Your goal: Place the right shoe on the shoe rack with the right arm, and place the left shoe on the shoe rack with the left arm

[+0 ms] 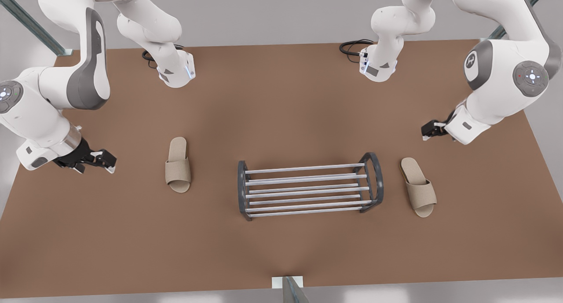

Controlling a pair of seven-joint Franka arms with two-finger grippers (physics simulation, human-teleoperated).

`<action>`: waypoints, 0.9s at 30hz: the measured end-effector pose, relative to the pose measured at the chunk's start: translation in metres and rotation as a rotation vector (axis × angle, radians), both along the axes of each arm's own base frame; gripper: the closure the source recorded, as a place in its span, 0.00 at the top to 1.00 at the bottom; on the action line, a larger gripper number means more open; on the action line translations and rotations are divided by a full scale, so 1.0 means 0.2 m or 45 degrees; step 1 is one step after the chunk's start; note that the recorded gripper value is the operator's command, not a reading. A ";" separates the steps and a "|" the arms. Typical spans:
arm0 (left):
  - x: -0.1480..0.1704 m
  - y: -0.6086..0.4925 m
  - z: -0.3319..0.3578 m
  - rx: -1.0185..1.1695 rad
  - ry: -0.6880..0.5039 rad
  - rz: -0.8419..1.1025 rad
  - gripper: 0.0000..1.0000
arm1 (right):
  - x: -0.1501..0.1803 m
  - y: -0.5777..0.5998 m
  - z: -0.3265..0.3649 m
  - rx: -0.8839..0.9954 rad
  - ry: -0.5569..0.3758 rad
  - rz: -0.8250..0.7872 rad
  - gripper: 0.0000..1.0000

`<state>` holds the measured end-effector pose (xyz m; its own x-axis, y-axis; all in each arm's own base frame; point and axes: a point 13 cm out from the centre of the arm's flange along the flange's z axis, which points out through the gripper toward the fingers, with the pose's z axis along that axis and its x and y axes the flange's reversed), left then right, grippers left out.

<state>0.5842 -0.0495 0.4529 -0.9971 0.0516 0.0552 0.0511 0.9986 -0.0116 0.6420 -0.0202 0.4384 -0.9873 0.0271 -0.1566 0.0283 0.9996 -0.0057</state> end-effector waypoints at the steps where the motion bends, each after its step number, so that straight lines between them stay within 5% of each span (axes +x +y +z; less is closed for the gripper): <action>1: 0.01 -0.01 -0.01 -0.002 -0.008 -0.003 1.00 | 0.00 0.00 0.00 0.000 -0.003 -0.001 1.00; 5: 0.00 -0.02 -0.01 -0.016 -0.030 -0.006 1.00 | 0.00 0.00 -0.02 -0.001 -0.007 -0.003 1.00; 9: -0.50 0.00 -0.88 0.074 0.008 -0.068 0.99 | -0.23 0.01 -0.30 -0.025 -0.014 -0.003 1.00; 11: -0.62 -0.10 -1.15 0.085 -0.143 -0.156 1.00 | -0.22 0.03 -0.53 -0.023 -0.089 0.010 1.00; 16: -0.37 0.21 -1.39 0.030 -0.494 0.004 1.00 | 0.07 0.09 -0.91 0.019 -0.448 0.026 1.00; 20: -0.19 0.44 -1.39 0.002 -0.734 0.138 1.00 | 0.22 0.06 -0.82 0.027 -0.754 0.011 1.00; 27: -0.07 0.32 -1.53 -0.079 -0.849 0.123 1.00 | 0.09 -0.22 -1.15 0.031 -0.789 -0.135 1.00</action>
<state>0.5698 0.0151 0.1466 -0.8170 -0.0562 -0.5739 -0.0223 0.9976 -0.0658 0.6607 -0.0632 0.2074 -0.7049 0.1309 -0.6972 0.1181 0.9908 0.0666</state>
